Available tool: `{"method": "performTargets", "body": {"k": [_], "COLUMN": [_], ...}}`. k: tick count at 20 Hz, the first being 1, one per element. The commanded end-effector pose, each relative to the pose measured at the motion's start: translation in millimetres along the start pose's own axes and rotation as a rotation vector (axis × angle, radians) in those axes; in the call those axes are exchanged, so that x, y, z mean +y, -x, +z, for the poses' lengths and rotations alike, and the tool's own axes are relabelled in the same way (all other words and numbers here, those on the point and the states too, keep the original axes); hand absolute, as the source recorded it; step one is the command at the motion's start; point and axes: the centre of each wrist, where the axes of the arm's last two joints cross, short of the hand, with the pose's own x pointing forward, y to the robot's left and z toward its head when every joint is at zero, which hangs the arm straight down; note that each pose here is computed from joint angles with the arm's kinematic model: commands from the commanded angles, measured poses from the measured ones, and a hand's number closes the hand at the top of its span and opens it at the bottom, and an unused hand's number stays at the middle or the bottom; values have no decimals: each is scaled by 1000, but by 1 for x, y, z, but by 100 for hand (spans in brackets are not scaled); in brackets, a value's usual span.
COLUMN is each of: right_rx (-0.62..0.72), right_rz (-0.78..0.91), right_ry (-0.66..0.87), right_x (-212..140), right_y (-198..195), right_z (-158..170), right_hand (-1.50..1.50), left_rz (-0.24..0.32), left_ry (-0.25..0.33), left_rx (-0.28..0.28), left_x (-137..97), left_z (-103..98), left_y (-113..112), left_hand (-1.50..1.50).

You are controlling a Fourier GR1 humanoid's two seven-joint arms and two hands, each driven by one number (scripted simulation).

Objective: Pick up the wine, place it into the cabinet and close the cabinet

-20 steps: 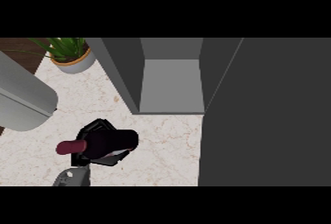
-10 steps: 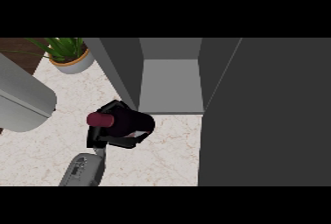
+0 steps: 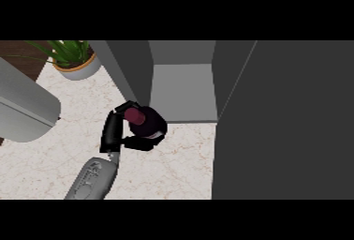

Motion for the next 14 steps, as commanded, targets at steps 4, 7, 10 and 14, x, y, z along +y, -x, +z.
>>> {"method": "performTargets", "body": {"k": [4, 7, 10, 14], "right_rx": [-56, -53, -65, -58], "right_rz": [1, -4, 5, 13], "right_ry": [-11, -33, -14, -42], "right_x": [0, 7, 0, -5], "right_y": [-22, -24, -21, -18], "right_z": [-1, 7, -1, 3], "right_hand": [-150, -150, -150, -150], "left_rz": [52, 43, 46, -64], "left_ry": [82, 58, 62, 15], "left_rx": [-15, 1, 16, 54], "left_x": [-53, -56, -63, -64], "left_z": [-30, -30, -30, -32], "left_y": [-49, -47, -60, -49], "left_hand": [150, 150, 150, 150]}}
